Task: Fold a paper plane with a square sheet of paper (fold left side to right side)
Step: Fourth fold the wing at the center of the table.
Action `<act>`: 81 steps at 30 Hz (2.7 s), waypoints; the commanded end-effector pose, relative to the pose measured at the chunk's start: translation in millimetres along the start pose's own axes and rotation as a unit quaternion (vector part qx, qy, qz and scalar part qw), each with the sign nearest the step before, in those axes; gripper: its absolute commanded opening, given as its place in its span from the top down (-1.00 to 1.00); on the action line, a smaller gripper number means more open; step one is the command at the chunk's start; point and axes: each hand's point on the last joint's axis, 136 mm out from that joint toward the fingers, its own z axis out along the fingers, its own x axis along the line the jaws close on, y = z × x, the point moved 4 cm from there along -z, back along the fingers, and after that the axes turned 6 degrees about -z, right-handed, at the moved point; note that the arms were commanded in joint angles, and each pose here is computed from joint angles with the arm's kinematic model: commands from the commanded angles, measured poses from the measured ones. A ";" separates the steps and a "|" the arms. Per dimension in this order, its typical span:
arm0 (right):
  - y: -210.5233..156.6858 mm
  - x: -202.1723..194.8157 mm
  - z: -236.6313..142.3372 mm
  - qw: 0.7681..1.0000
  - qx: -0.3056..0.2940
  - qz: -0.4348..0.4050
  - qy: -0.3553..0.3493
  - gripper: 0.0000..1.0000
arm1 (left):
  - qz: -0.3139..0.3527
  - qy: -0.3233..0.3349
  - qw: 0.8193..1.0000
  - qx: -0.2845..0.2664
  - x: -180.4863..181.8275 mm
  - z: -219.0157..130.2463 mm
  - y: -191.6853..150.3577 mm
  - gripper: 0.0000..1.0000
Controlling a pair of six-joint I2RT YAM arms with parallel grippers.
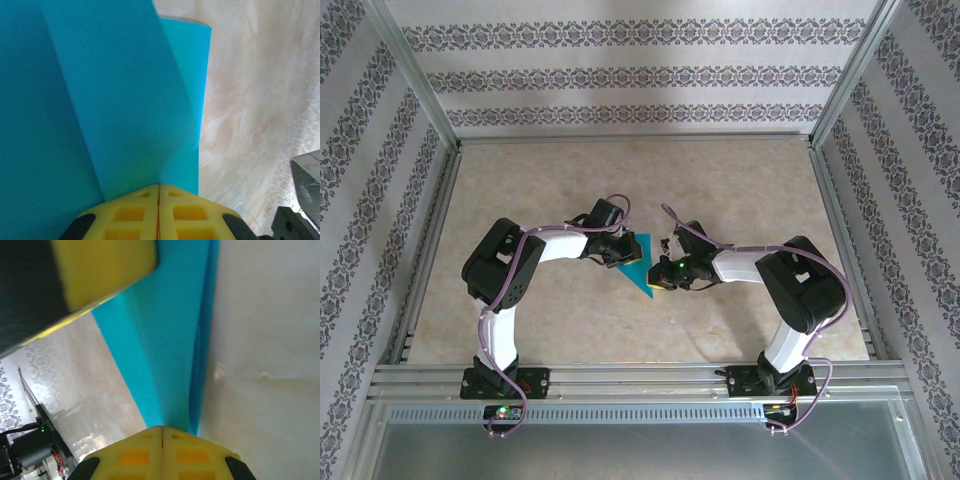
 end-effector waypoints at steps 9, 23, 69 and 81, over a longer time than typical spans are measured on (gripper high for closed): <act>-10.3 -24.3 9.7 0.997 0.023 -0.003 -0.078 1.00 | -0.029 0.080 0.996 0.007 40.7 7.4 -6.2 0.80; -42.5 -45.3 11.8 0.984 0.089 -0.015 -0.152 1.00 | -0.020 0.066 0.997 -0.032 42.6 -1.9 43.2 0.79; -26.0 -48.7 -5.3 0.988 0.075 -0.040 -0.132 1.00 | 0.073 -0.048 0.996 -0.029 -25.3 -15.2 12.6 0.81; -10.7 -23.0 -10.2 0.996 0.050 -0.036 -0.063 1.00 | 0.051 0.036 0.998 -0.010 19.5 6.5 5.8 0.81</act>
